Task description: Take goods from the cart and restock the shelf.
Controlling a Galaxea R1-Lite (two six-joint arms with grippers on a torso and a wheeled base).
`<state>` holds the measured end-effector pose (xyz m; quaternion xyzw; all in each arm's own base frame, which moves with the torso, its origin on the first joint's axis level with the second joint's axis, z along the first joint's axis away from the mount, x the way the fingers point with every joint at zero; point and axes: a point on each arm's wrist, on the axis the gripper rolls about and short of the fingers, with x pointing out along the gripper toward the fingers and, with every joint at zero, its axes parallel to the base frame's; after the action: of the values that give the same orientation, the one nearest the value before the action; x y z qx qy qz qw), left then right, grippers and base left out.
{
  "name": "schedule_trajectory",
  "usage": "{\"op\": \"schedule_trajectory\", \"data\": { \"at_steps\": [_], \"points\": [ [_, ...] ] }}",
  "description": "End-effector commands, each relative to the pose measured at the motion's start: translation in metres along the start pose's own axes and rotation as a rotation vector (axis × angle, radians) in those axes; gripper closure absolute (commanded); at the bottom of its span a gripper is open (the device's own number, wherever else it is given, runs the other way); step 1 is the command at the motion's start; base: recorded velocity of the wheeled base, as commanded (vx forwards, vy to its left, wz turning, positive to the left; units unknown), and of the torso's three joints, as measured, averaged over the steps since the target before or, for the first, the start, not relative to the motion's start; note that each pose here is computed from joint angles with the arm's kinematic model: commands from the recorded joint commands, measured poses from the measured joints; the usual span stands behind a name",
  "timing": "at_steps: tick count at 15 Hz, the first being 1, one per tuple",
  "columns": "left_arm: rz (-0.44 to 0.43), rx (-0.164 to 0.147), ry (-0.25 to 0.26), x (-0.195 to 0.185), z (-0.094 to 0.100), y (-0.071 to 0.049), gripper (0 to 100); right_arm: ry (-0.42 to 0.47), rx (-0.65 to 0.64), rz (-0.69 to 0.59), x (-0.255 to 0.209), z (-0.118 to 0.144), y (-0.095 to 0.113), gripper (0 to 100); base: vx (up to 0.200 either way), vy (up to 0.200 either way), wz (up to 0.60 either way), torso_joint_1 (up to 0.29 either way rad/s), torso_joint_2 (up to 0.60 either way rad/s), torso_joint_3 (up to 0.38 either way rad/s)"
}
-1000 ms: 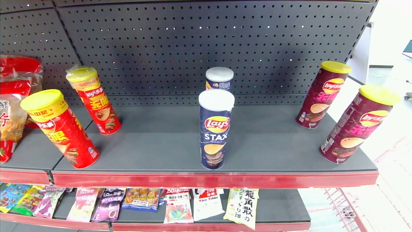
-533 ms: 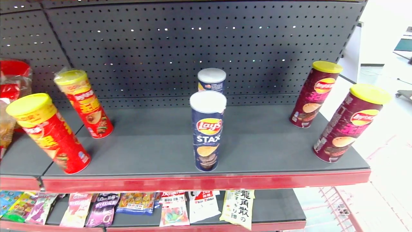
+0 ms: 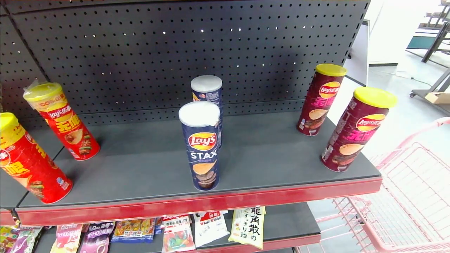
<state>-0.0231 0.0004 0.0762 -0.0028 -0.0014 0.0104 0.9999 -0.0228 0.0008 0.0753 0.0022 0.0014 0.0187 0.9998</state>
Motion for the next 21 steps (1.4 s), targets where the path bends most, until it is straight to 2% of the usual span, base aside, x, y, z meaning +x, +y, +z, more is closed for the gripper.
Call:
{"op": "schedule_trajectory", "data": {
  "at_steps": [1, 5, 7, 17, 19, 21],
  "points": [
    [0.001, -0.001, 0.001, 0.0001, 0.0000, 0.0000, 0, 0.000, 0.000, 0.001, 0.0001, 0.0001, 0.0000, 0, 0.000, 0.000, 0.00, 0.000, 0.00, 0.000],
    [0.001, -0.001, 0.001, 0.0001, 0.0000, 0.0000, 0, 0.000, -0.001, 0.001, 0.0001, 0.0001, 0.0000, 0, 0.000, 0.000, 0.00, 0.000, 0.00, 0.000],
    [0.001, -0.001, 0.001, 0.0001, 0.0000, 0.0000, 0, 0.000, -0.001, 0.001, 0.0001, 0.0001, 0.0000, 0, 0.000, 0.000, 0.60, 0.002, 0.00, 0.002],
    [0.001, -0.001, 0.001, 0.0001, 0.0000, 0.0000, 0, 0.000, 0.000, 0.001, 0.0001, 0.0001, 0.0000, 0, 0.000, 0.000, 0.00, 0.000, 0.00, 0.000],
    [0.001, -0.001, 0.003, 0.0002, -0.0004, 0.0000, 0, 0.000, 0.000, 0.001, 0.0001, 0.0001, 0.0000, 0, 0.000, 0.000, 0.60, 0.007, 0.00, 0.000],
    [0.001, -0.001, 0.001, 0.0001, 0.0000, 0.0000, 0, 0.000, 0.000, 0.001, 0.0001, 0.0001, 0.0000, 0, 0.000, 0.000, 0.00, 0.000, 0.00, 0.000]
  ]
}}
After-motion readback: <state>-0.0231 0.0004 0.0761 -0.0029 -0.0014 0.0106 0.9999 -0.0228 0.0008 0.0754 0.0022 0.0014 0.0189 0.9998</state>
